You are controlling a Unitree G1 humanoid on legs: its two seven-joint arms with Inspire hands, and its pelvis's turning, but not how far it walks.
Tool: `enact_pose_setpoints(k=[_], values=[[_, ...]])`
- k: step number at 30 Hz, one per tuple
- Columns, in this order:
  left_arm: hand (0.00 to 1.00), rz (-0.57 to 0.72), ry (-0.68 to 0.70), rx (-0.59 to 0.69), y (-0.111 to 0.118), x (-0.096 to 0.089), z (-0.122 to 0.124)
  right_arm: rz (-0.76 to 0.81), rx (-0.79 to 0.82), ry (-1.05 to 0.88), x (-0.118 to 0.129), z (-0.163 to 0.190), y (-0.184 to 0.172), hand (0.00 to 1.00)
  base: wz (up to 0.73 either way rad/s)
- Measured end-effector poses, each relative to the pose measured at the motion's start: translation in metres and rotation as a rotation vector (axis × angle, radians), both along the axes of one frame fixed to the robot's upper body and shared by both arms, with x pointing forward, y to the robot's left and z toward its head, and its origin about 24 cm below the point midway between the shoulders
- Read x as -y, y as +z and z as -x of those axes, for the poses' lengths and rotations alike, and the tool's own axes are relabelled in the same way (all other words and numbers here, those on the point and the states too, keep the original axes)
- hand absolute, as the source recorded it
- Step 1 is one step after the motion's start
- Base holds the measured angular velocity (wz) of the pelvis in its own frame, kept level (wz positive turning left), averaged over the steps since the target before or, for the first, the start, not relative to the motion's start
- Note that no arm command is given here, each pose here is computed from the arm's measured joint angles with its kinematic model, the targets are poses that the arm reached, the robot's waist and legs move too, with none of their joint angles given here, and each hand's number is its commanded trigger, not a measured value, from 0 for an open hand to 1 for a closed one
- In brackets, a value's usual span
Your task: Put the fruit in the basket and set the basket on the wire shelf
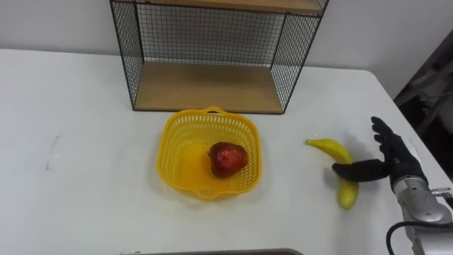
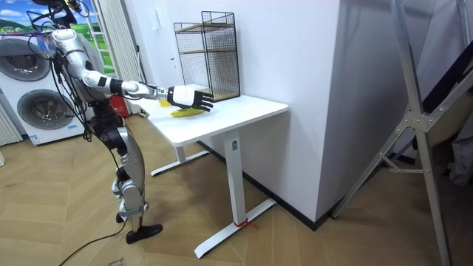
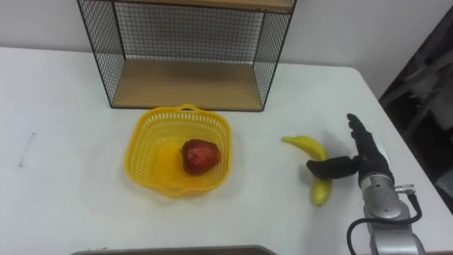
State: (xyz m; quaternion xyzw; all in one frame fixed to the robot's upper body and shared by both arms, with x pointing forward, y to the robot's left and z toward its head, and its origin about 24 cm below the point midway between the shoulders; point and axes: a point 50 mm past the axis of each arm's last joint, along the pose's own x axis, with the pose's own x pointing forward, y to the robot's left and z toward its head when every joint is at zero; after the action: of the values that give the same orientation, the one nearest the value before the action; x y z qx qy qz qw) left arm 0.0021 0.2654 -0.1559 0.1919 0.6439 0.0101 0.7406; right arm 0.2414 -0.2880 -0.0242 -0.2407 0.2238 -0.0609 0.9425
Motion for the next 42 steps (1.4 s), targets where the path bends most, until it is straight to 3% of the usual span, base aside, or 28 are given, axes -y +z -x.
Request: enact_pose_setpoints(k=[9,33,34,35,42], values=[[0.0,-0.004,-0.004,0.008,0.001,-0.001,-0.004,-0.018,-0.064,0.098,-0.008,0.0,-0.004,0.0,0.0],[0.0,-0.002,0.009,-0.006,0.0,0.0,-0.007,0.028,-0.132,0.116,-0.004,0.006,-0.013,0.0,0.0],[0.0,-0.002,0.008,-0.005,0.0,0.0,-0.008,0.028,-0.133,0.116,-0.004,0.006,-0.013,0.35,0.05],[0.0,-0.003,0.007,-0.004,0.0,0.0,-0.008,0.028,-0.135,0.115,-0.004,0.006,-0.013,1.0,0.07],[0.0,-0.008,0.004,-0.002,0.0,-0.001,-0.009,0.1,-0.134,0.088,0.002,0.008,-0.015,1.0,0.06]])
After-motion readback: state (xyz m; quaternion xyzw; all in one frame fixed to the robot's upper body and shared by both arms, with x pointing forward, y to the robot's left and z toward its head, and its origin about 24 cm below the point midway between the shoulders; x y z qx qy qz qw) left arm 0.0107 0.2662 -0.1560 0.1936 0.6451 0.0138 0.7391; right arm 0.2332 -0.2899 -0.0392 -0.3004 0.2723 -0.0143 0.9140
